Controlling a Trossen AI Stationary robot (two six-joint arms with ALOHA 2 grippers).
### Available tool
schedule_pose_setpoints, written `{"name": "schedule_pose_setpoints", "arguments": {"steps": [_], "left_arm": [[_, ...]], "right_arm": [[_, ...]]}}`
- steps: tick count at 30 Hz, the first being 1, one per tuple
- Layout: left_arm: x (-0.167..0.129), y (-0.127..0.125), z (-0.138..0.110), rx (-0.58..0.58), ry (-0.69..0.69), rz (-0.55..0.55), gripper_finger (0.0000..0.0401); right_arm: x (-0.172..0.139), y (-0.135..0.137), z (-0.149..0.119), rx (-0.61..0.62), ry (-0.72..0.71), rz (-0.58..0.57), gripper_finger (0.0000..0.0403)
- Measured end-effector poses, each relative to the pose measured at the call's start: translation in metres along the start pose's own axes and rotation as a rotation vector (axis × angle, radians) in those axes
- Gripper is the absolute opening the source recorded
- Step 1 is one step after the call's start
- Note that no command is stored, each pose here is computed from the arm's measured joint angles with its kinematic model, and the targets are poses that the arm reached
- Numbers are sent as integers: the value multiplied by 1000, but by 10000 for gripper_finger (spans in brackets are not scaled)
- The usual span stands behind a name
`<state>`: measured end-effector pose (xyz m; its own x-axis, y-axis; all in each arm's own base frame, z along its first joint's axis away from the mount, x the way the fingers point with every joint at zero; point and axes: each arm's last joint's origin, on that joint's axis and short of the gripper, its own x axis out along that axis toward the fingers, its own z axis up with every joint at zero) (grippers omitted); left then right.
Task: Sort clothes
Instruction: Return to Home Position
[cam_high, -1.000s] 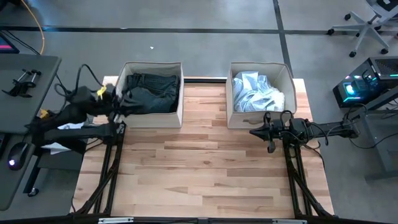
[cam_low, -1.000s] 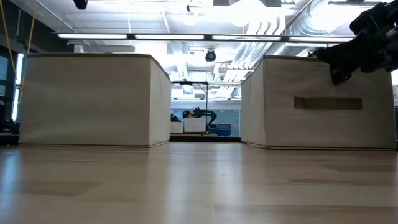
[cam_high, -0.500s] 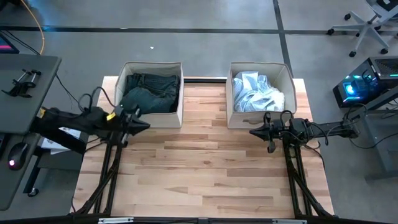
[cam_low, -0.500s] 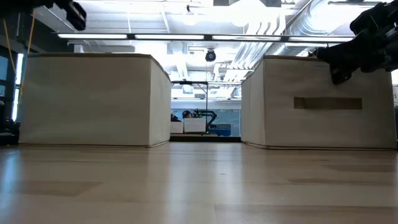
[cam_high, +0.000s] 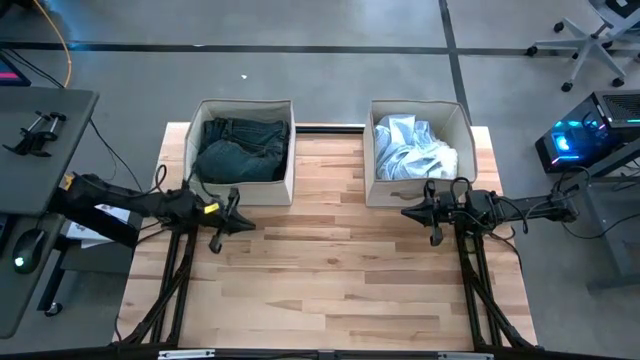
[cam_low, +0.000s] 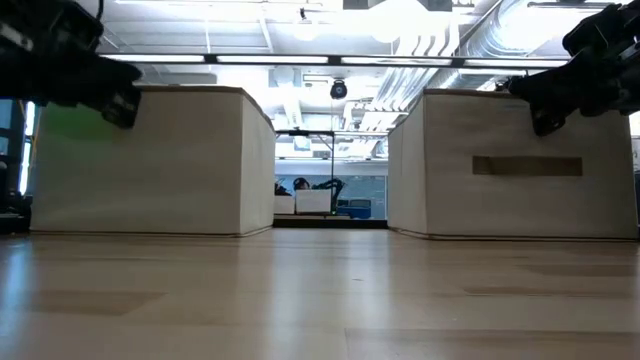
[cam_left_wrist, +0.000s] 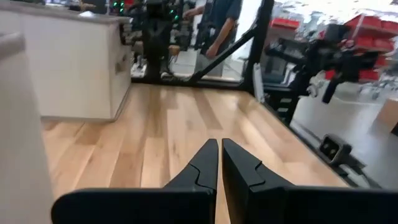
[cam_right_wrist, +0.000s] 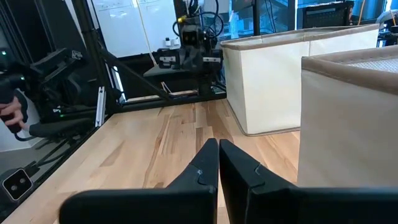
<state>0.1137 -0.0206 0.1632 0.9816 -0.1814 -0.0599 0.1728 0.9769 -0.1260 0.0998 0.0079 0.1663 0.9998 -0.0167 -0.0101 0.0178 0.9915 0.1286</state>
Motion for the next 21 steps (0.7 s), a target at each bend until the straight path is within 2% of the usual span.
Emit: {"name": "schedule_pose_setpoints", "arguments": {"steps": [3, 9, 14, 21], "left_arm": [[-1, 2, -3, 19, 24, 48, 0], [-6, 5, 4, 111, -48, 84, 0], [-13, 11, 0, 191, -4, 127, 0], [-17, 13, 4, 235, -52, 50, 0]], "right_arm": [[0, 0, 0, 0, 0, 1, 0], [0, 0, 0, 0, 0, 0, 0], [0, 0, 0, 0, 0, 0, 0], [0, 0, 0, 0, -1, 1, 0]]}}
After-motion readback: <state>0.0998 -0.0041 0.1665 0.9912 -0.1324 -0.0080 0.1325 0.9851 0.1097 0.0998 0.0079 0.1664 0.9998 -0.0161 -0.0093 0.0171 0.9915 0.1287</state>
